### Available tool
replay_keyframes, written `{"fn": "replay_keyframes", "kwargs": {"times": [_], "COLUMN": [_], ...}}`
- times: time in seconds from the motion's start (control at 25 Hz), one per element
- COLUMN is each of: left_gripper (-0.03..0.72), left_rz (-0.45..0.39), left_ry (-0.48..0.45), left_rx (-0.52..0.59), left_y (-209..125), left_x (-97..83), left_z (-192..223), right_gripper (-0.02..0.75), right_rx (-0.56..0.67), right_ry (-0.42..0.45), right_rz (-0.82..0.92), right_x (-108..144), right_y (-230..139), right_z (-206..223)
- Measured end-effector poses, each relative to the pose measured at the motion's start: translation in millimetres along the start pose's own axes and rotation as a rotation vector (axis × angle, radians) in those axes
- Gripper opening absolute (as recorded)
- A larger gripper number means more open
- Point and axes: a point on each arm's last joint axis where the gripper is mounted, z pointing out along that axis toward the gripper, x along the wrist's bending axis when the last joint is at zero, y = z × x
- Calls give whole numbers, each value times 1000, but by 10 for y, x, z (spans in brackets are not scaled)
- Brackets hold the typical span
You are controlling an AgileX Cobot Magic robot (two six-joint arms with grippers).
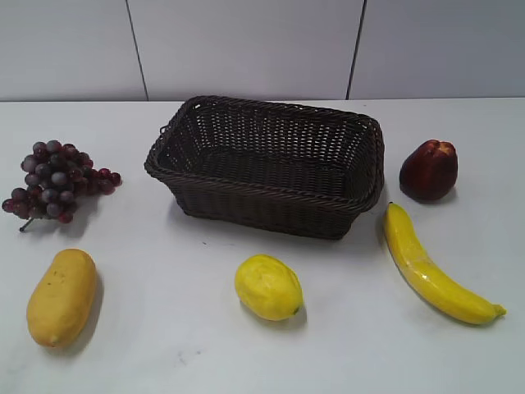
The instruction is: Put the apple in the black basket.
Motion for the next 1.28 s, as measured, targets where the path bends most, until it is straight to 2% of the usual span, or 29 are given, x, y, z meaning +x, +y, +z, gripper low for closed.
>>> {"fn": "replay_keyframes", "kwargs": {"times": [1.0,1.2,1.28], "left_gripper": [453,453,453], "left_rz": [0,0,0], "left_ry": [0,0,0], "left_rx": [0,0,0], "left_y": [0,0,0], "left_x": [0,0,0], "left_z": [0,0,0], "right_gripper": [552,508,485], "right_rx": [0,-14,-77], "right_ry": [0,0,2], "right_rz": [0,1,2], "right_x": [0,0,0], "right_y": [0,18,98], "right_z": [0,-12,-33]}}
